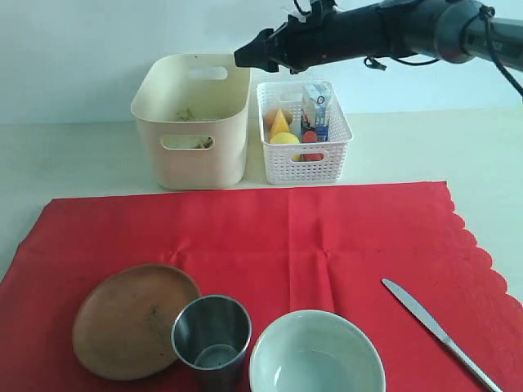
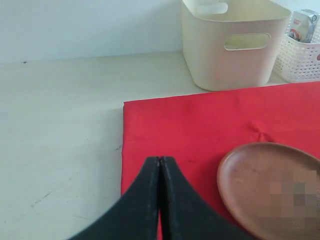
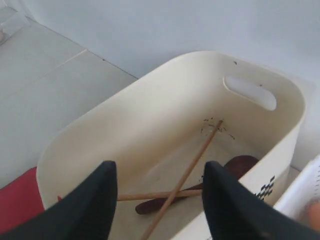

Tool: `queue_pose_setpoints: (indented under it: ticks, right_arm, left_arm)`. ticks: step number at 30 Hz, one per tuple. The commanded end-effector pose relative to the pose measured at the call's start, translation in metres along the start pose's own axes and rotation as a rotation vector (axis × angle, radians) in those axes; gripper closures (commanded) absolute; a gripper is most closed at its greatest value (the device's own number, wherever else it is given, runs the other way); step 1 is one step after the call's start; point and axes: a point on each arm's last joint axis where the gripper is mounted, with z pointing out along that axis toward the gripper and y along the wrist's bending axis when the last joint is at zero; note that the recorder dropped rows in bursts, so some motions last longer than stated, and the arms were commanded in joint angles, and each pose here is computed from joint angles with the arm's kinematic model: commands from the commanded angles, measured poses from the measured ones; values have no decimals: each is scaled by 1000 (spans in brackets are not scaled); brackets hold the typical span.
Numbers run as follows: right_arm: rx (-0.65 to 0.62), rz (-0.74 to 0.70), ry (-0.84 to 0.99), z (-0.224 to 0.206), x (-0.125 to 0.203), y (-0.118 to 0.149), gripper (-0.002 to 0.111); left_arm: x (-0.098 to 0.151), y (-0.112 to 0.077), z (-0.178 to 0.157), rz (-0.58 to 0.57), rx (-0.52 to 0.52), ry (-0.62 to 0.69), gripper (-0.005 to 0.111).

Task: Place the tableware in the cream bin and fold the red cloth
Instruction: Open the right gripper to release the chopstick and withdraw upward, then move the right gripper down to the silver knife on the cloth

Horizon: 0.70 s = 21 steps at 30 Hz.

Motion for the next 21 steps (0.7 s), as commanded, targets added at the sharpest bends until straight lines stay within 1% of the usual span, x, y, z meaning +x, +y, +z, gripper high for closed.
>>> queue_pose_setpoints:
  ticks: [1,5,9,11,14,17,21]
  right_arm:
    - [14,-23,9,-21,-26,17,56]
    - [18,-24,103,-36,-34,30,57]
    - [5,0,236,-52,-35,43,57]
    - [-1,19,296,-57,-33,47,59]
    - [15,58,377,-64,-30,50,68]
    - [2,79,459,-71,-27,55,81]
    - [-2,96,466,-73,-28,58,98]
  left_arm:
    - [0,0,0,-4,-3,-7,107]
    - [0,0,0,-4,-3,-7,107]
    - [0,0,0,-4,-3,-7,107]
    - [0,0,0,-4,-3,-7,107]
    - [0,0,0,-4,-3,-7,107]
    - [0,0,0,-4,-3,-7,107]
    - [0,0,0,-4,-3,-7,107]
